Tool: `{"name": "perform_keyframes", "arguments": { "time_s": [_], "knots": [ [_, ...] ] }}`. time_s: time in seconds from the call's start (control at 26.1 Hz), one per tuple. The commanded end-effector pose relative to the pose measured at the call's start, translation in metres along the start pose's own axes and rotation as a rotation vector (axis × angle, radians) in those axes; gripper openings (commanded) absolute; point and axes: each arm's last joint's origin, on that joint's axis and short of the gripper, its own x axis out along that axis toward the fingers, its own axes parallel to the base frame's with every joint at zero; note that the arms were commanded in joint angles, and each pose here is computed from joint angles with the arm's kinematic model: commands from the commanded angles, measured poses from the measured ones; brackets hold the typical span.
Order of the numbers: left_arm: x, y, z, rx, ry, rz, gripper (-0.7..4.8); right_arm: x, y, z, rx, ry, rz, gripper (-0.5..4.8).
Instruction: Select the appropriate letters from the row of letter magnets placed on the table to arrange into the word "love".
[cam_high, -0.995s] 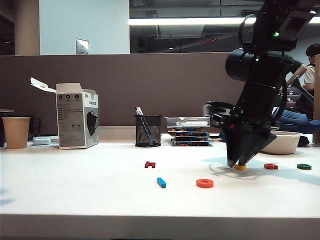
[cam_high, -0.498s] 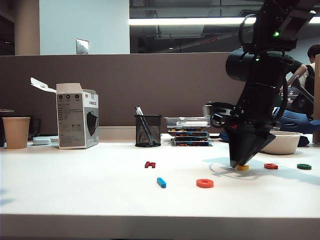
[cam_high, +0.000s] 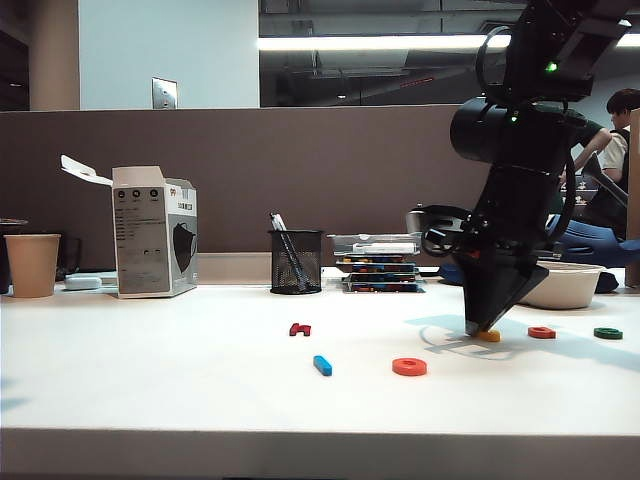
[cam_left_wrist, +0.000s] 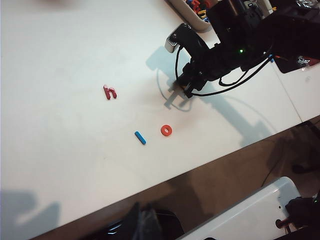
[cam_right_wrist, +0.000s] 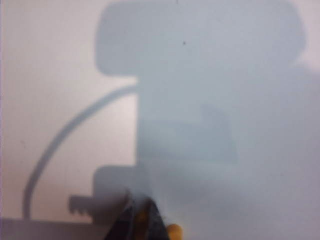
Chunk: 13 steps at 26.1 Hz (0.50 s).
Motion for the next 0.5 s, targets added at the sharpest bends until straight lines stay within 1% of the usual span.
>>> {"name": "perform_keyframes", "arguments": {
  "time_s": [0.04, 0.19, 0.31, 0.5],
  "knots": [
    [-0.0023, -0.0003, 0.0009, 0.004, -0.014, -0.001, -0.05, 0.0036, 0.0007, -0.0047, 0.010, 0.045, -0.001, -0.03],
    [-0.0023, -0.0003, 0.0009, 0.004, -0.014, -0.002, -0.05, 0.0036, 0.0007, -0.0049, 0.012, 0.047, -0.001, -0.03],
    [-0.0023, -0.0003, 0.0008, 0.004, -0.014, -0.001, -0.05, 0.0031, 0.0012, -0.0049, 0.046, 0.046, 0.006, -0.03],
    [-0.0023, -0.0002, 0.0008, 0.004, -0.014, -0.001, -0.05, 0.0018, 0.0029, -0.0066, 0.069, 0.064, 0.016, -0.03]
  ]
}}
